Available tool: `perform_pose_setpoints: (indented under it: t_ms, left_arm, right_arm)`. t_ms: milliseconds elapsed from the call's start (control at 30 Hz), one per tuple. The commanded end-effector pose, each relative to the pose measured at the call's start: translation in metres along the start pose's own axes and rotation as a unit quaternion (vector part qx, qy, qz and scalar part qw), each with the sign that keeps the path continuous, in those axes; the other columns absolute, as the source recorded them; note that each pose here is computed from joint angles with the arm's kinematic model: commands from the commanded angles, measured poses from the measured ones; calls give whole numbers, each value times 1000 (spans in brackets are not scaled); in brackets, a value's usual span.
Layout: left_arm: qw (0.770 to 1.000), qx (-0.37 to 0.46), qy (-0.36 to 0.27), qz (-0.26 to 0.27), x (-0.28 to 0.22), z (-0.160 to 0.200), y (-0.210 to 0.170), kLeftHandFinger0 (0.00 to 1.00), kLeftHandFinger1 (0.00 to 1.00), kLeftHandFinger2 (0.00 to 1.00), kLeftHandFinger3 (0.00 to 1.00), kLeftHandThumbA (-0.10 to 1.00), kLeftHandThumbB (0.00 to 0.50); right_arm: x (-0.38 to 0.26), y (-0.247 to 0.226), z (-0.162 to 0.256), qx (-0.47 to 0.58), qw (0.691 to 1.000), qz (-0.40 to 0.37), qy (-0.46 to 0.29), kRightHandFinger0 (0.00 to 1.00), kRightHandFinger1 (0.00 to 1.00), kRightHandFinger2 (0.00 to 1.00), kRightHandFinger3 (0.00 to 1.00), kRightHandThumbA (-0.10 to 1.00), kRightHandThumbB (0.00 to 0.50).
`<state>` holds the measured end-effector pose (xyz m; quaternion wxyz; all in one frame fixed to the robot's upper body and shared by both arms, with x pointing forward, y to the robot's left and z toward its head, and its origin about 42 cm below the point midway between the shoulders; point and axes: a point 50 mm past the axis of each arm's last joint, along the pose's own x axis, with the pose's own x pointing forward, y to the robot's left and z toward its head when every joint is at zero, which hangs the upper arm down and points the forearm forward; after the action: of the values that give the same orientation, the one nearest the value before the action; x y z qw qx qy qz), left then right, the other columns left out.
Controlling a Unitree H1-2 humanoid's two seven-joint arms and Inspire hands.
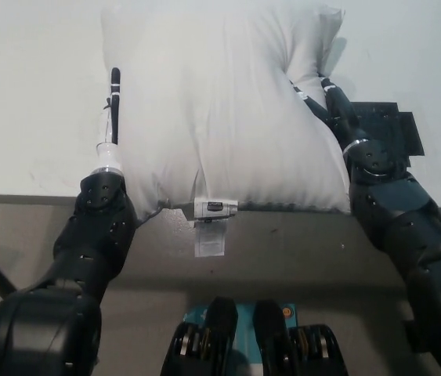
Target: The robot uses both hands to lift the pillow and then drops it on the table
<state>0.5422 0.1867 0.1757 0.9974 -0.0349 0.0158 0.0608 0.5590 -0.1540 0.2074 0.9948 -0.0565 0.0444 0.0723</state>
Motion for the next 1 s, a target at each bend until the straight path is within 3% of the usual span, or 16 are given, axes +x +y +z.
perform_pose_setpoints:
  t_ms: [0, 200, 233, 333, 600, 700, 733, 767, 967]
  left_arm:
    - [991, 10, -48, -127, -13, 26, -102, 1000, 1000, 1000, 1000, 1000, 107]
    - [991, 6, -51, -127, -12, 29, -102, 1000, 1000, 1000, 1000, 1000, 111]
    - [989, -5, -73, -131, -11, 40, -108, 1000, 1000, 1000, 1000, 1000, 149]
    - [986, -3, -100, -134, -12, 48, -113, 1000, 1000, 1000, 1000, 1000, 67]
    - [982, 3, -138, -129, -12, 68, -126, 1000, 1000, 1000, 1000, 1000, 66]
    - [982, 4, -139, -128, -12, 69, -126, 1000, 1000, 1000, 1000, 1000, 66]
    - [980, 3, -153, -126, -8, 84, -129, 1000, 1000, 1000, 1000, 1000, 59]
    - [978, 2, -167, -125, -6, 96, -131, 1000, 1000, 1000, 1000, 1000, 66]
    - [976, 4, -177, -126, -4, 105, -132, 1000, 1000, 1000, 1000, 1000, 63]
  right_arm:
    - [2, 89, 35, -16, 990, 128, -54, 1000, 1000, 1000, 1000, 1000, 320]
    - [2, 88, 37, -13, 990, 127, -59, 1000, 1000, 1000, 1000, 1000, 320]
    - [2, 85, 41, 10, 990, 117, -75, 1000, 1000, 1000, 1000, 1000, 316]
    - [3, 84, 44, 6, 990, 115, -88, 1000, 1000, 1000, 1000, 1000, 291]
    - [4, 85, 62, -5, 985, 105, -136, 1000, 1000, 1000, 1000, 1000, 239]
    - [4, 85, 63, -5, 985, 104, -137, 1000, 1000, 1000, 1000, 1000, 237]
    - [6, 84, 79, -7, 982, 102, -157, 1000, 1000, 1000, 1000, 1000, 279]
    - [8, 83, 91, -9, 980, 100, -170, 1000, 1000, 1000, 1000, 1000, 283]
    - [10, 82, 101, -5, 979, 100, -177, 1000, 1000, 1000, 1000, 1000, 277]
